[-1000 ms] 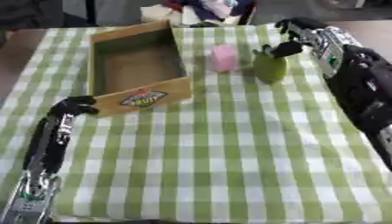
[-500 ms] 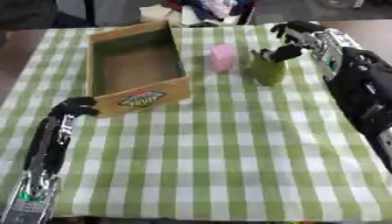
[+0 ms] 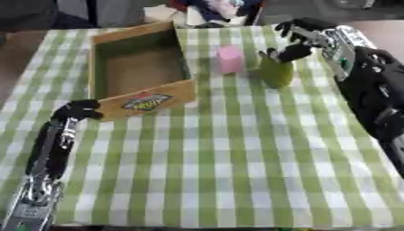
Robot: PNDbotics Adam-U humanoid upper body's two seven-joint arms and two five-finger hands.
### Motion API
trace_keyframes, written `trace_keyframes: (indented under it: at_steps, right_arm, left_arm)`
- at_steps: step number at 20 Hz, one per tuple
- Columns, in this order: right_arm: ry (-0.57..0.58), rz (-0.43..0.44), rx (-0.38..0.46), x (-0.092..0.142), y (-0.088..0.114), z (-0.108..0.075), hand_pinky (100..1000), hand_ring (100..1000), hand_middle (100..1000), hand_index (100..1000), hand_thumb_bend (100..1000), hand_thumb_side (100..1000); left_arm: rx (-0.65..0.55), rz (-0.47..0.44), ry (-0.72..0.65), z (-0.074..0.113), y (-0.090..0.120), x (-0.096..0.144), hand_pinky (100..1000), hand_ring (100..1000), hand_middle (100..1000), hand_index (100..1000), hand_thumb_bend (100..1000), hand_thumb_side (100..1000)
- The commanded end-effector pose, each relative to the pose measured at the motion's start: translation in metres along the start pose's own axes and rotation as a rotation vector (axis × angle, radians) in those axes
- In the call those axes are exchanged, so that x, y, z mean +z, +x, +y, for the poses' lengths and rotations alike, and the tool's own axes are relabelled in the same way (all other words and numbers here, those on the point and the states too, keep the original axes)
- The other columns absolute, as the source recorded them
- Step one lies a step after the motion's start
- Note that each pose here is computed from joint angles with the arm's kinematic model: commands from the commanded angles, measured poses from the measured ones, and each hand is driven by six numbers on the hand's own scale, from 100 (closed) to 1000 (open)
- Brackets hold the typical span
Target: Pick up objects on the table and place them in the box.
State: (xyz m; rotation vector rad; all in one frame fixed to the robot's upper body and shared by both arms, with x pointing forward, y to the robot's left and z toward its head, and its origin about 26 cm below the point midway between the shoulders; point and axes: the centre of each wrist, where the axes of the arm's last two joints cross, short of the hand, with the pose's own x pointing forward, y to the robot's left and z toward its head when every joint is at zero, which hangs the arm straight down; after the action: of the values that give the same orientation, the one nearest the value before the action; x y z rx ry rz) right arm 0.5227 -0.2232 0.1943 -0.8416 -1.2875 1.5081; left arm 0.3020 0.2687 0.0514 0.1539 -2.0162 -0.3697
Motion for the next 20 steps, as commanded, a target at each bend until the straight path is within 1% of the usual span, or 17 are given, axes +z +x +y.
trace_keyframes:
  at_steps: [1, 7, 14, 19, 20]
  right_arm:
    - [-0.056, -0.021, 0.025, 0.0067, -0.0031, -0.0254, 766, 802, 837, 974, 182, 601]
    - [-0.066, -0.057, 0.032, 0.0106, -0.0048, -0.0315, 765, 799, 829, 972, 164, 600]
    - [-0.051, -0.090, 0.054, 0.0147, -0.0095, -0.0296, 768, 800, 827, 973, 156, 611]
    - [-0.048, -0.095, 0.054, 0.0157, -0.0099, -0.0303, 768, 800, 827, 973, 156, 611]
    - [-0.036, -0.097, 0.059, 0.0157, -0.0108, -0.0271, 771, 802, 829, 971, 161, 627]
  left_arm:
    - [-0.022, -0.018, 0.006, 0.0061, 0.0041, -0.0024, 849, 638, 660, 753, 100, 913]
    - [-0.023, -0.016, 0.009, 0.0067, 0.0038, -0.0021, 850, 637, 659, 752, 100, 913]
    - [-0.026, -0.013, 0.014, 0.0077, 0.0034, -0.0015, 850, 637, 659, 752, 100, 913]
    - [-0.027, -0.013, 0.015, 0.0079, 0.0034, -0.0014, 850, 637, 659, 752, 100, 913]
    - [-0.027, -0.012, 0.015, 0.0079, 0.0033, -0.0013, 850, 635, 659, 752, 100, 914]
